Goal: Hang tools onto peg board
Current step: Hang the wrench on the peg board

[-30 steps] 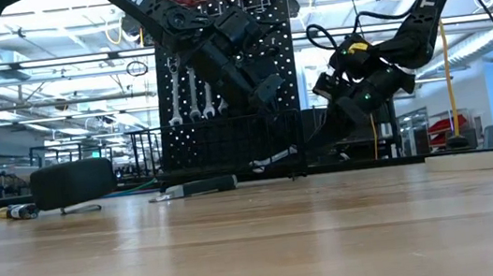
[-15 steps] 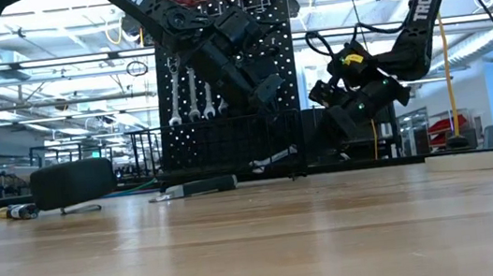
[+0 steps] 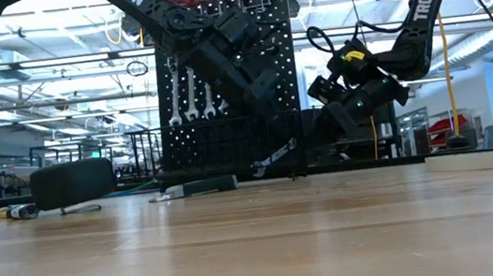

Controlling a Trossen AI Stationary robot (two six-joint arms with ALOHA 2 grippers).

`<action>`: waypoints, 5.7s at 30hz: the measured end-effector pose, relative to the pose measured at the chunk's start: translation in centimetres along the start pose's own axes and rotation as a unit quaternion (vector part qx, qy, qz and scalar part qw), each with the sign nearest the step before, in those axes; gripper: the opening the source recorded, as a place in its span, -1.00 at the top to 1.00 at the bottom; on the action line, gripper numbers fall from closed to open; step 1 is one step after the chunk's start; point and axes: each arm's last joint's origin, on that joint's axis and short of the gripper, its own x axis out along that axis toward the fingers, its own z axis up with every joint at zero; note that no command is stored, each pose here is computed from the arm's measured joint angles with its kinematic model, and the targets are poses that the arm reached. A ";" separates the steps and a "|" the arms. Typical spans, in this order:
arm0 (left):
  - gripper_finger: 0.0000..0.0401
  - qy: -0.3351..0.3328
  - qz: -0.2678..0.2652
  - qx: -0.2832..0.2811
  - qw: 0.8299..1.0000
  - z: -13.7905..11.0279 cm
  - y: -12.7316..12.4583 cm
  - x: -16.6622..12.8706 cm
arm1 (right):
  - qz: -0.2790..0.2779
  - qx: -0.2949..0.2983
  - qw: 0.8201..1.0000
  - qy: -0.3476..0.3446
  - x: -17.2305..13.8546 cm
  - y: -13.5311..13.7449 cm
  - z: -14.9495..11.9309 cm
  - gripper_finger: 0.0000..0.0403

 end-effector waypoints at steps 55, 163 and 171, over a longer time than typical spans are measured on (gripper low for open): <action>0.47 -0.017 0.013 0.019 1.000 -0.1 1.0 1.1 | -0.021 -0.007 1.000 -0.003 0.0 0.0 0.3 0.34; 0.93 -0.021 0.106 -0.159 0.981 -0.8 0.1 2.7 | -0.044 0.010 0.999 0.001 0.6 0.6 0.8 0.23; 0.94 -0.035 0.129 -0.149 0.980 -0.1 0.0 1.4 | -0.061 0.018 0.998 0.008 0.4 0.2 0.7 0.10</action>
